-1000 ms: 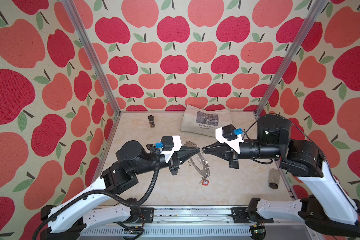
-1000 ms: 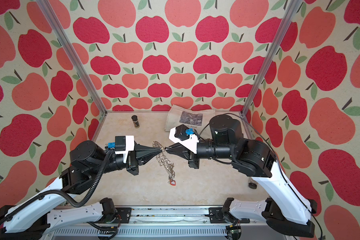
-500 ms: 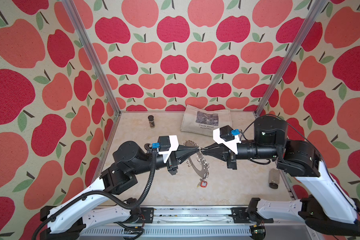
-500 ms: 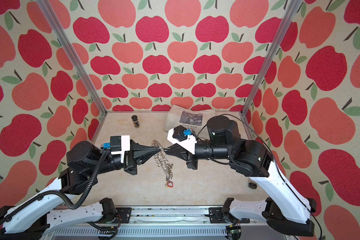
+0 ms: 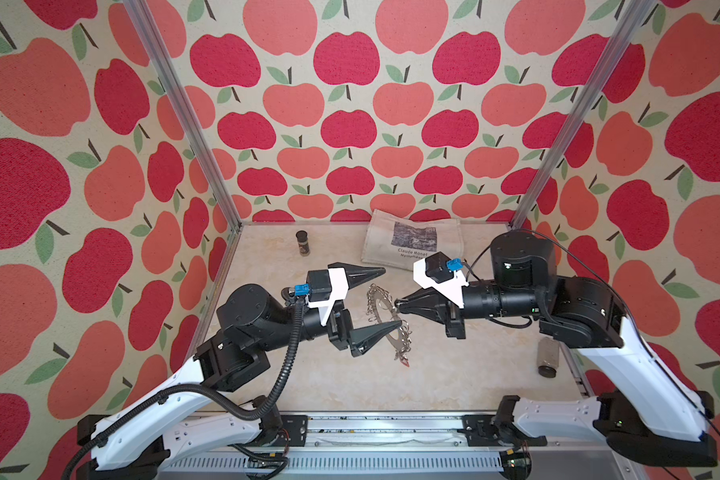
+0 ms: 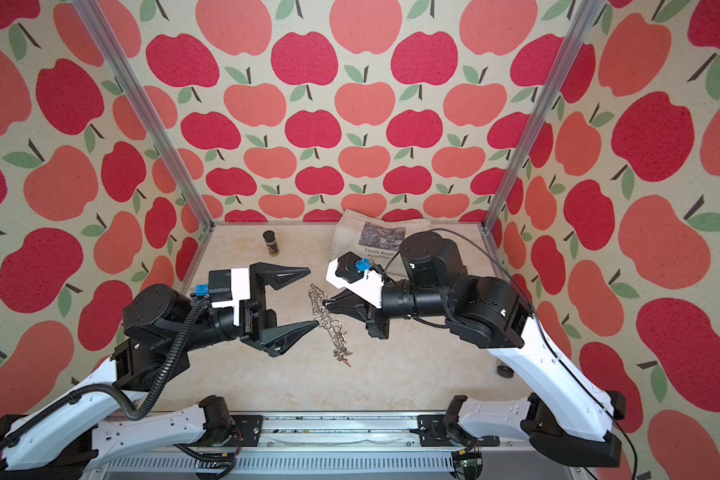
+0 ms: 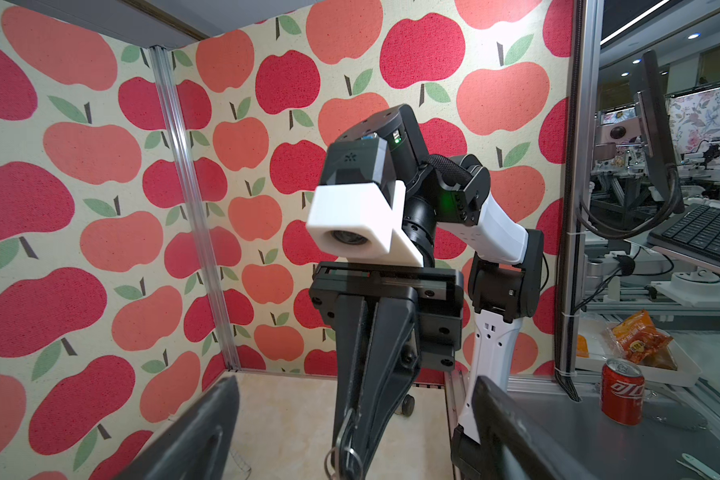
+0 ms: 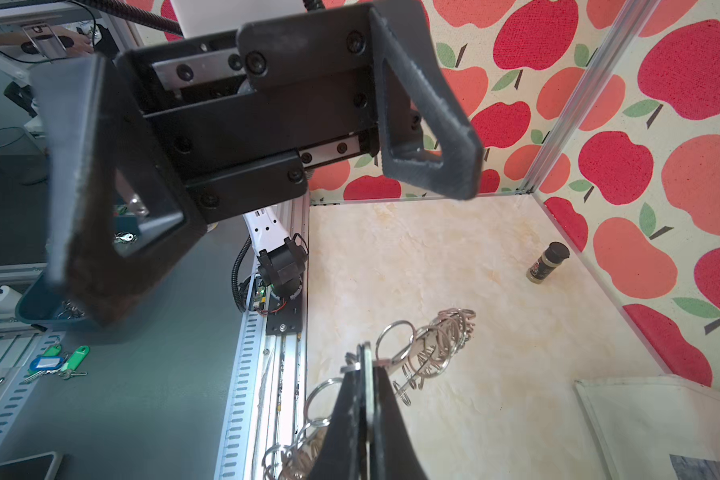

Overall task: Put the keys on the keyring
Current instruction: 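Open the left gripper and lower the plate onto the table with the right gripper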

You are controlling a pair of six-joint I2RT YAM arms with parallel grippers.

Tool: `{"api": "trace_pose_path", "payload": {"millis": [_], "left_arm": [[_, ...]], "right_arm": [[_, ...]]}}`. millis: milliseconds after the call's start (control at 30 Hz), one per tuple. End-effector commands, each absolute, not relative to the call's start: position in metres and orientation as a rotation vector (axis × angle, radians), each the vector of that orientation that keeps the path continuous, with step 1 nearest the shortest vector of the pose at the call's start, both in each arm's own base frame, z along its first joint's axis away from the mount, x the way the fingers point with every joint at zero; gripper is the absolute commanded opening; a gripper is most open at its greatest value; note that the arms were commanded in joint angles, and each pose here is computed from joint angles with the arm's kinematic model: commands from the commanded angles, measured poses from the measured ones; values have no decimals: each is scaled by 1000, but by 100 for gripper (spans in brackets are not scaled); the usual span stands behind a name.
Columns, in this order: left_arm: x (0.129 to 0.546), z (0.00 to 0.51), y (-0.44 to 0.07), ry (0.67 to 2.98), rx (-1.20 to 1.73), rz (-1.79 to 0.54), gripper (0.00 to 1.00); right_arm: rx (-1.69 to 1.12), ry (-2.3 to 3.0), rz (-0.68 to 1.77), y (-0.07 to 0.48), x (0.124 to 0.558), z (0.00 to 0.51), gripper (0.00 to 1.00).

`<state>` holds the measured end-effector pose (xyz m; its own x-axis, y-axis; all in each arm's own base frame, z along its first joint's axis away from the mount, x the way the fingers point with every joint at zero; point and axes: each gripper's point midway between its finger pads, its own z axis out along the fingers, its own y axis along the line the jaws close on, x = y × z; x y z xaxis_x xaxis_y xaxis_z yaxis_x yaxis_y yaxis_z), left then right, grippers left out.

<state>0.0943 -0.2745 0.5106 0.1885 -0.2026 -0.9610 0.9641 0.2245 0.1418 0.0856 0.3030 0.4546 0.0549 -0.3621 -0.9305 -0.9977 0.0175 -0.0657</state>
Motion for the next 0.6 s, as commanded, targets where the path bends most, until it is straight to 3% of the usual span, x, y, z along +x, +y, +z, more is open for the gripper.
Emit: {"api": "trace_pose_path", "payload": {"millis": [0, 233, 567], "left_arm": [[98, 509, -269, 1041, 944, -1015, 90], [115, 489, -260, 1177, 907, -923, 90], [158, 425, -210, 1528, 660, -682, 90]], "right_arm": [[-1478, 1387, 913, 299, 84, 470, 0], [-1530, 1501, 652, 288, 111, 449, 0], [-1621, 1777, 310, 287, 156, 368, 0]]}}
